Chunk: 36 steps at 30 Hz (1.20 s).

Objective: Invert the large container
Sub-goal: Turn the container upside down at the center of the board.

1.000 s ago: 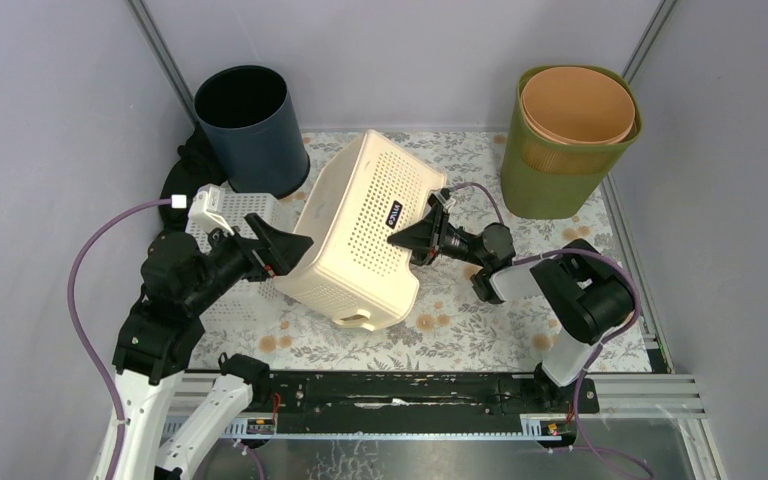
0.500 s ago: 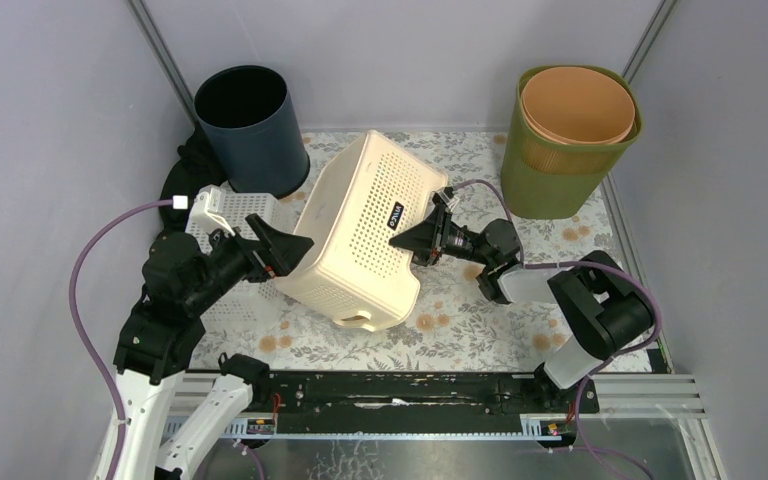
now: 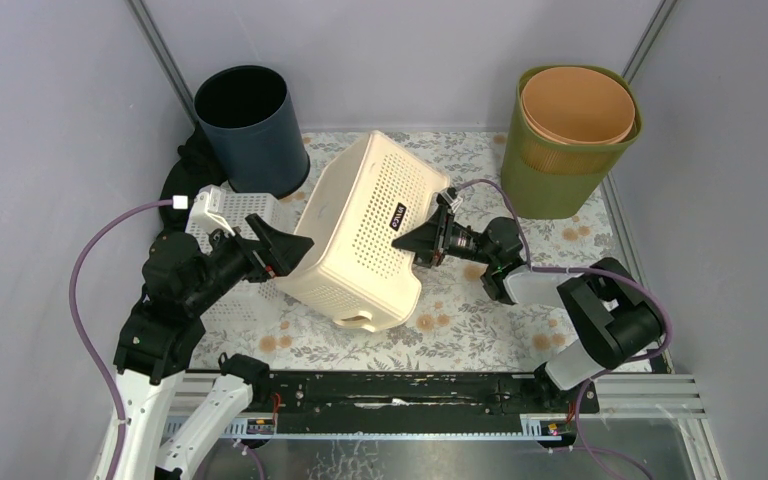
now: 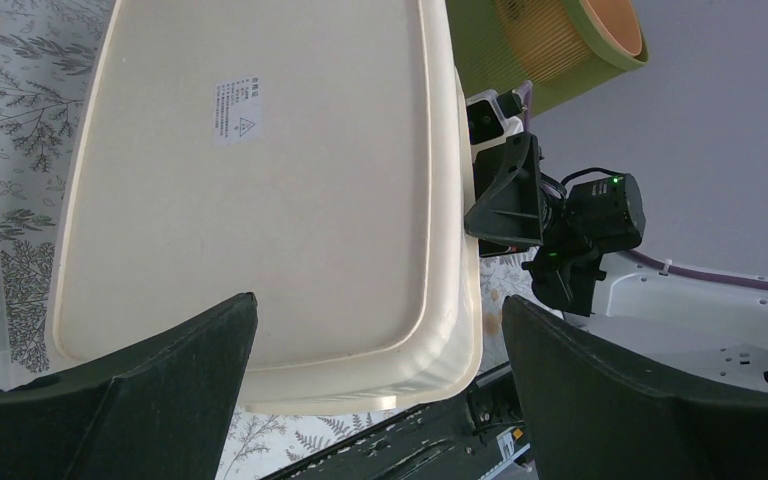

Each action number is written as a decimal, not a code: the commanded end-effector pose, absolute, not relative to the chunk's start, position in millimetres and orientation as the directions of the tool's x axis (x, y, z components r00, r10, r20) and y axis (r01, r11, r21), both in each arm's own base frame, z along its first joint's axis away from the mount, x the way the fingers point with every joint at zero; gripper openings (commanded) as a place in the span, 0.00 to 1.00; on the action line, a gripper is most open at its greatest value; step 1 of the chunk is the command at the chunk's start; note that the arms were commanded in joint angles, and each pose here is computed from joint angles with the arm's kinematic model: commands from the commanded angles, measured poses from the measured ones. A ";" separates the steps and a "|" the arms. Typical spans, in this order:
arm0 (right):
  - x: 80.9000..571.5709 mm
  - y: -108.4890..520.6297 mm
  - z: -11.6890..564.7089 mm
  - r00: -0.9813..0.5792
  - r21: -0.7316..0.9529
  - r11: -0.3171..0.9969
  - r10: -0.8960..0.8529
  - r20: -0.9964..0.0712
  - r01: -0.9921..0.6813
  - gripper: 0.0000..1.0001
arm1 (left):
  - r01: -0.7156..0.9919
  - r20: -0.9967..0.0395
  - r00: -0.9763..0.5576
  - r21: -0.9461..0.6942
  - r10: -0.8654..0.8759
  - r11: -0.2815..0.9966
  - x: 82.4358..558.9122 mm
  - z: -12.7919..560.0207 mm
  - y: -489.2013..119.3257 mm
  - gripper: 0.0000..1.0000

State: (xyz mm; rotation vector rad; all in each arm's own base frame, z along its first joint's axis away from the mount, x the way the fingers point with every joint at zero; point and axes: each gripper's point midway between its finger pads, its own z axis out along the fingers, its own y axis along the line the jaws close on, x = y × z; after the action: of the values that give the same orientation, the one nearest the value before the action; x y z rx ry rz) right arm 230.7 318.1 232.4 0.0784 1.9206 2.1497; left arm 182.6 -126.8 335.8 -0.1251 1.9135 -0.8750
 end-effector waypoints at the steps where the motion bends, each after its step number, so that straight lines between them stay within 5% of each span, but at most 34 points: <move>1: 222.7 314.1 199.6 -0.978 0.995 -0.002 0.186 -0.093 -0.095 0.51 | 0.327 -0.758 -0.482 -0.621 -0.439 0.713 186.0 346.2 -132.9 1.00; 36: 229.9 285.4 188.2 -0.961 0.996 0.031 0.264 -0.089 -0.084 0.47 | 0.319 -0.746 -0.495 -0.633 -0.445 0.706 185.8 337.7 -134.2 1.00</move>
State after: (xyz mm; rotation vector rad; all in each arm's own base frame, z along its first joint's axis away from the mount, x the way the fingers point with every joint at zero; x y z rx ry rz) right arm 228.6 290.5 177.2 0.2294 2.1126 2.0294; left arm 184.6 -129.6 323.8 -0.1354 1.9399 -0.8887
